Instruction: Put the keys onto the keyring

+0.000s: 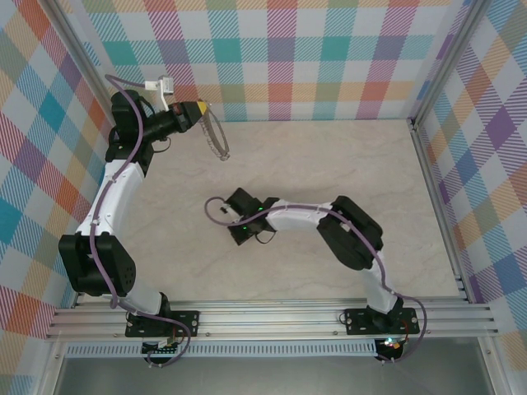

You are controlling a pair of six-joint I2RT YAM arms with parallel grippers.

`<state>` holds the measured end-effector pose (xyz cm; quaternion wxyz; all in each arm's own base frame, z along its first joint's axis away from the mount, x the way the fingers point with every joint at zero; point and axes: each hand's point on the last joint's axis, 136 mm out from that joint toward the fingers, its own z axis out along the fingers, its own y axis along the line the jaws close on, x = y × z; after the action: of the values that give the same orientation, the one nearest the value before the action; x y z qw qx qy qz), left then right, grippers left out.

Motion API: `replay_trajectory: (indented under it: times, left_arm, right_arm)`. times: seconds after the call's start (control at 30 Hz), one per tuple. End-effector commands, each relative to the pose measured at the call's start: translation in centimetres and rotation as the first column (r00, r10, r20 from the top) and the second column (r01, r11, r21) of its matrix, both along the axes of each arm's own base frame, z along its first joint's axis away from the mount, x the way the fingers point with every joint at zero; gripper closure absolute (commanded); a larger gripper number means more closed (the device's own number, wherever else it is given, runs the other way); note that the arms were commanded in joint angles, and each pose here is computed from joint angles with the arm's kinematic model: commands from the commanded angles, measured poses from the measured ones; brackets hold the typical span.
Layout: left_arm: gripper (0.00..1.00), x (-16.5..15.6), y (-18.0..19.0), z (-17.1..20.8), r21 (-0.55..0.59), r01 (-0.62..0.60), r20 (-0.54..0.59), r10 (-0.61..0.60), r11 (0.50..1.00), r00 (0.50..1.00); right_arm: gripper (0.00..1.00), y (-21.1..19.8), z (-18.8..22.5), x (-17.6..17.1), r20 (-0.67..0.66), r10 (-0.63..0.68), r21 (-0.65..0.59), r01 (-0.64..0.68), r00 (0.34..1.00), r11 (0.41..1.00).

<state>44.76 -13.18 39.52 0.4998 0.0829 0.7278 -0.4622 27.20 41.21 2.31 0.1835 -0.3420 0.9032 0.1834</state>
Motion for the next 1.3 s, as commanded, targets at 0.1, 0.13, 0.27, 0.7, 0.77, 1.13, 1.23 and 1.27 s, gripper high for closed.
replay_trajectory:
  times: [0.1, 0.13, 0.27, 0.7, 0.77, 1.13, 1.23, 1.27]
  left_arm:
    - [1.0, -1.7, -1.7, 3.3, -0.008, 0.059, 0.106, -0.058, 0.998, 0.993]
    - [1.0, -1.8, -2.0, 3.1, -0.008, 0.066, 0.103, -0.065, 0.998, 0.993]
    - [1.0, -2.7, -3.4, 3.1, -0.001, 0.095, 0.108, -0.094, 0.996, 0.99]
    - [1.0, -4.8, -5.2, 1.1, 0.023, 0.118, 0.07, -0.12, 0.993, 0.99]
    - [1.0, -4.9, -5.2, 0.9, 0.024, 0.111, 0.068, -0.112, 0.994, 0.991]
    - [1.0, -4.6, -5.1, 1.0, 0.069, 0.108, 0.073, -0.113, 0.992, 0.991]
    - [1.0, -4.1, -4.8, 1.1, 0.076, 0.103, 0.072, -0.109, 0.992, 0.991]
    - [1.0, -3.9, -4.8, 1.1, 0.076, 0.103, 0.069, -0.109, 0.992, 0.992]
  right_arm:
    - [1.0, -4.2, 2.6, 0.5, -0.057, -0.171, 0.111, 0.177, 0.984, 0.978]
    - [1.0, -4.5, 3.2, 0.5, -0.066, -0.183, 0.135, 0.191, 0.981, 0.972]
    - [1.0, -5.7, 5.8, 0.6, -0.115, -0.239, 0.231, 0.26, 0.964, 0.937]
    - [0.63, -9.6, 4.8, 1.1, -0.16, -0.374, 0.161, 0.398, 0.914, 0.903]
    - [0.57, -9.6, 4.4, 0.9, -0.165, -0.367, 0.149, 0.392, 0.915, 0.908]
    - [0.57, -9.0, 2.6, -0.5, -0.04, -0.144, -0.049, 0.142, 0.989, 0.989]
    - [0.57, -9.6, 2.3, -0.8, -0.019, -0.098, -0.085, 0.096, 0.995, 0.992]
    - [0.57, -9.6, 2.2, -0.8, -0.013, -0.08, -0.093, 0.079, 0.997, 0.992]
